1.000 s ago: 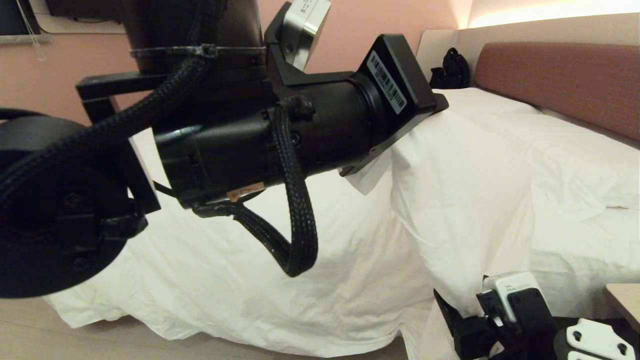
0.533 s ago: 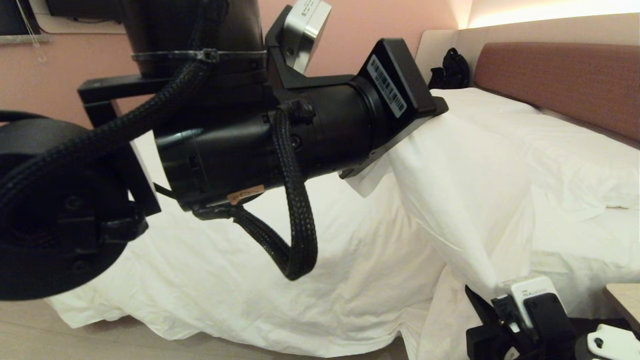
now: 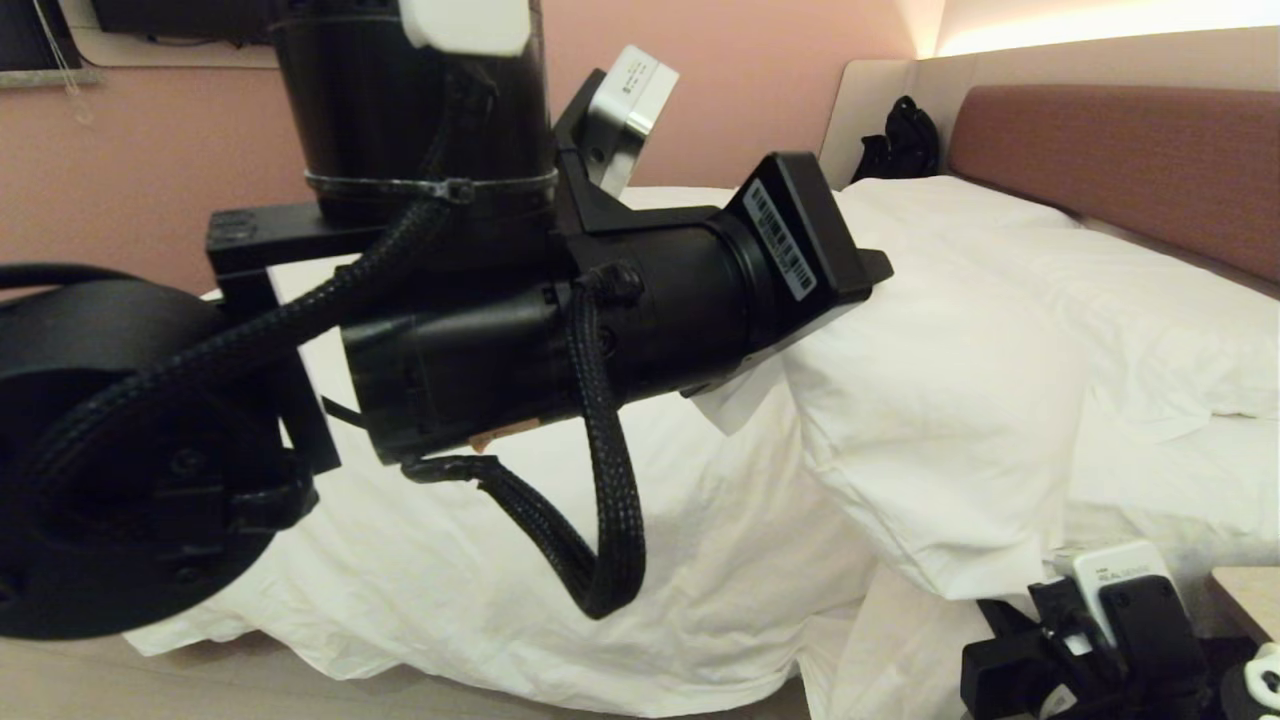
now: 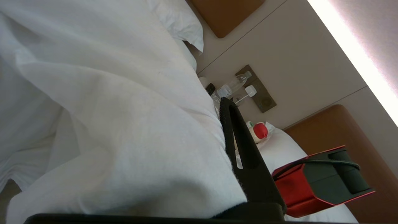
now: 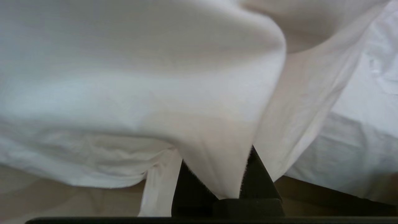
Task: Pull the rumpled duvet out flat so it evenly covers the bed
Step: Flatten the corners of the folded blanket
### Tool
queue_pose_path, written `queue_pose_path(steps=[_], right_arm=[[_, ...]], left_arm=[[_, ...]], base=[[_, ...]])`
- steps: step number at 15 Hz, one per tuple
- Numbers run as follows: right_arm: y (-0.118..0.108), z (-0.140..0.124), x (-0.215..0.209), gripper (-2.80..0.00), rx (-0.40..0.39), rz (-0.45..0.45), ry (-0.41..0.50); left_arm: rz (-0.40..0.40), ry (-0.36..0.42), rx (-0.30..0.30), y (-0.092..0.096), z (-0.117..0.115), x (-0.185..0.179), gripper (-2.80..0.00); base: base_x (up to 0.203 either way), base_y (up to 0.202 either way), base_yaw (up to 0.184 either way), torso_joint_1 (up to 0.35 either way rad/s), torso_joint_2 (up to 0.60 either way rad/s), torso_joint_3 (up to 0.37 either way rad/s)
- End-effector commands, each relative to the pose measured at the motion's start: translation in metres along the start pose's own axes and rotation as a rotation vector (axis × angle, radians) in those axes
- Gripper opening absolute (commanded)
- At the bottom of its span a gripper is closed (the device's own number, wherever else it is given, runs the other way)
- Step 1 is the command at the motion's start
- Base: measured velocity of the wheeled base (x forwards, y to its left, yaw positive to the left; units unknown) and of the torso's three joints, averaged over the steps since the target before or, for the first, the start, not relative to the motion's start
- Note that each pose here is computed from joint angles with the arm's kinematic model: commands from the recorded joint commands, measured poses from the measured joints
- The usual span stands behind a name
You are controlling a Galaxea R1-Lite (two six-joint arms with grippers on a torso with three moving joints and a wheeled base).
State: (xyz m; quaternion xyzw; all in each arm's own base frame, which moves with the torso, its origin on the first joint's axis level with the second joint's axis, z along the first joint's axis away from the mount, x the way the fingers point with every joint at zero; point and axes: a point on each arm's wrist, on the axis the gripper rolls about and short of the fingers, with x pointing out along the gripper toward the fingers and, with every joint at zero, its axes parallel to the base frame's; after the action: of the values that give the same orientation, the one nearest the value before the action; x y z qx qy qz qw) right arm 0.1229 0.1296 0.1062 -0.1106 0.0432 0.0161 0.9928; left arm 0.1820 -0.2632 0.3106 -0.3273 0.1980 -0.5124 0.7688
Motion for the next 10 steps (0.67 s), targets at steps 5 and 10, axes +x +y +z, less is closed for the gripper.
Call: queue_pose_path(steps=[5, 10], right_arm=[[-0.036, 0.018, -0.025, -2.8, 0.006, -0.122, -0.035], [-0.054, 0.013, -0.039, -2.8, -0.047, -0.174, 0.01]], left_arm=[[0.047, 0.04, -0.016, 0.015, -0.015, 0.001, -2.8], [0.061, 0.043, -0.014, 0.018, -0.015, 0.0, -2.8]], base=[[0.0, 0.0, 0.0, 0.0, 0.0, 0.0], [0.0, 0.0, 0.0, 0.0, 0.0, 0.0]])
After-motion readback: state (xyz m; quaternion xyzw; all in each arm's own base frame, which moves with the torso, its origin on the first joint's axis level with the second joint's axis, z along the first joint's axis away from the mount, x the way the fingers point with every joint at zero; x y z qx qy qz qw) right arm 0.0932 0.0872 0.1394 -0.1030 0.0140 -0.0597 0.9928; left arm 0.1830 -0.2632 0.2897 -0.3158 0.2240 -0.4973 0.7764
